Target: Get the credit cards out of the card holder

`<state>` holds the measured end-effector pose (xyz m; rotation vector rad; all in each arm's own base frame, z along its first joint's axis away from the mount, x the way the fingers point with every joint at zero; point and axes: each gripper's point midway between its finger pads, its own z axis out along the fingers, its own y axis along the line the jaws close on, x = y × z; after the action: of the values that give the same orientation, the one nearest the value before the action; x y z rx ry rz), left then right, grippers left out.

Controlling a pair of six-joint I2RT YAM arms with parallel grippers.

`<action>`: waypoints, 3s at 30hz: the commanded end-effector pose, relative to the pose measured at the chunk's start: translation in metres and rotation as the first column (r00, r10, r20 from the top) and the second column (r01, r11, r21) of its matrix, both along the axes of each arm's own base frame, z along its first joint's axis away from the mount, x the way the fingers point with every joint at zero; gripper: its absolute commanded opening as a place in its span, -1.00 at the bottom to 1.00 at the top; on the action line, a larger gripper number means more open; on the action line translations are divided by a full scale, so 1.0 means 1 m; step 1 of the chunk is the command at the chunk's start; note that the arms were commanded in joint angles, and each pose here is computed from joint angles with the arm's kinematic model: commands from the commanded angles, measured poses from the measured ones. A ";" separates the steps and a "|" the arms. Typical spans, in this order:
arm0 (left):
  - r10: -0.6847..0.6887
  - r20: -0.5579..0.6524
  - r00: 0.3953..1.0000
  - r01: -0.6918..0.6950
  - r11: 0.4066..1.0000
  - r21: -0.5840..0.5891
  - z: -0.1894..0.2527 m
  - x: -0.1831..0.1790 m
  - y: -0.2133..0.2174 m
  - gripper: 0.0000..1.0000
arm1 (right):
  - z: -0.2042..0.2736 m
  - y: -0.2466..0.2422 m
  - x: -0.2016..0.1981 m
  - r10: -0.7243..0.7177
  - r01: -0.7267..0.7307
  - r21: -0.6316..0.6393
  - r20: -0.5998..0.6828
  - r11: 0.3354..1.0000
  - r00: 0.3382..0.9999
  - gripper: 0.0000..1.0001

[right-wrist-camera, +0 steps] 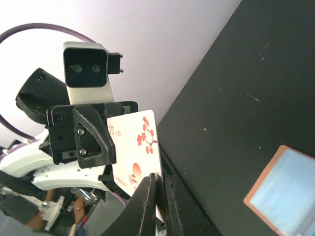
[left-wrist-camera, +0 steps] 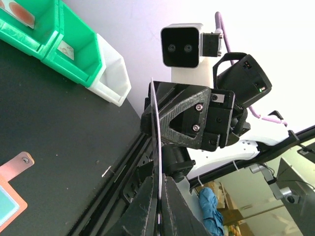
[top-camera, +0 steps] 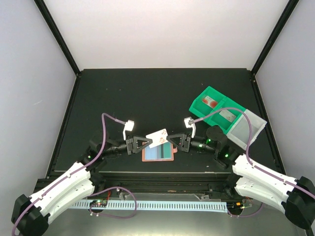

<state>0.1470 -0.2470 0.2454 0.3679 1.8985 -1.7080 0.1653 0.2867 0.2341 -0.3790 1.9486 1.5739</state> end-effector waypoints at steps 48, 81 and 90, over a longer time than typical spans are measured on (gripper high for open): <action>0.266 0.022 0.964 -0.251 0.873 0.419 -0.072 0.036 0.039 0.98 | -0.019 -0.252 0.162 -0.886 0.878 -0.351 0.211 0.326 0.413 -0.98; 0.259 -0.055 0.964 -0.216 0.889 0.404 -0.086 0.037 0.036 0.98 | -0.099 -0.323 0.240 -0.968 0.862 -0.476 0.081 0.173 0.239 -0.97; 0.271 -0.066 0.960 -0.221 0.883 0.414 -0.088 0.038 0.039 0.98 | -0.124 -0.323 0.252 -0.968 0.832 -0.526 0.062 0.176 0.244 -0.94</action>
<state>0.1840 -0.2065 0.1531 0.1655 2.2879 -1.1715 0.4050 -0.0321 0.1024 0.8551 2.0785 0.2817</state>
